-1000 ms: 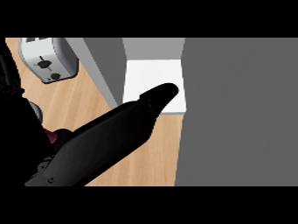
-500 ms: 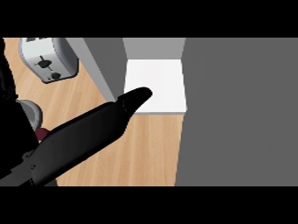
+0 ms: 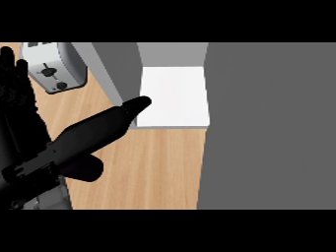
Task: Pick up the wine, place it into the cabinet and close the cabinet
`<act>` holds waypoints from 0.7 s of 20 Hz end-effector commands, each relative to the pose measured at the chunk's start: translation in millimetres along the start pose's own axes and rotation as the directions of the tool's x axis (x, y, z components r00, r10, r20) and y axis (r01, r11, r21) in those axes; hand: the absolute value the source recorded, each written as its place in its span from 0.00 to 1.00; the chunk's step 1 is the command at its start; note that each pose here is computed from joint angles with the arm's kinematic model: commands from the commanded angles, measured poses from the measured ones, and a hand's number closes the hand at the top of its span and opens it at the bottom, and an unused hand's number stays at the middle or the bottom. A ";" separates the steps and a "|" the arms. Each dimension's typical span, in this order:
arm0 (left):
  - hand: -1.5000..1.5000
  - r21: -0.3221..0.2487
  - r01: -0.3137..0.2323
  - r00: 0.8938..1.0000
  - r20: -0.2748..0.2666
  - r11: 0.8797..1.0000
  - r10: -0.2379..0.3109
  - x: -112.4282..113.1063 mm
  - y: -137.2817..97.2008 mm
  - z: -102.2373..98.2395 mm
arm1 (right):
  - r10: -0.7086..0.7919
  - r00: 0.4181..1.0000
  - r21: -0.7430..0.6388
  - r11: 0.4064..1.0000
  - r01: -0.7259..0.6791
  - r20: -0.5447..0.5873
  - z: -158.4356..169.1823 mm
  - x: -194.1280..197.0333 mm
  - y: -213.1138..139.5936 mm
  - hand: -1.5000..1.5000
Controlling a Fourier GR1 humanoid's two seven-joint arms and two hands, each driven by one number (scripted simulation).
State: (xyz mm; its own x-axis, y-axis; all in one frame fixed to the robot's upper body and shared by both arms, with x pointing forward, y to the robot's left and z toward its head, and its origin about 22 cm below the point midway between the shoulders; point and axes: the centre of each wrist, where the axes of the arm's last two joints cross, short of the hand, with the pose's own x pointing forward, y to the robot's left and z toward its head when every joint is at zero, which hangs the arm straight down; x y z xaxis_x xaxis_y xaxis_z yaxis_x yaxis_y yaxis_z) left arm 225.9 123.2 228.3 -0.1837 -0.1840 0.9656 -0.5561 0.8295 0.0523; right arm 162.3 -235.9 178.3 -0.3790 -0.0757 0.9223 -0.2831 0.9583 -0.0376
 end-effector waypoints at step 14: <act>0.00 0.183 0.122 0.982 -0.167 0.975 -0.091 -121.7 29.1 -3.8 | -0.020 0.999 0.037 0.999 0.019 0.044 20.4 22.2 -3.0 0.00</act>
State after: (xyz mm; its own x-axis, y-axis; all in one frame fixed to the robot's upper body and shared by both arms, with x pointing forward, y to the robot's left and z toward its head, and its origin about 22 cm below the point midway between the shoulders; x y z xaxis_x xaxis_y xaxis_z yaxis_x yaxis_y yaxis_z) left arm 238.5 166.1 133.6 -0.0141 -0.1754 0.9844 -0.6863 0.7177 0.1181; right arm 157.4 -253.2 171.2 -0.3964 -0.0341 0.9175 -0.2680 0.9601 -0.0800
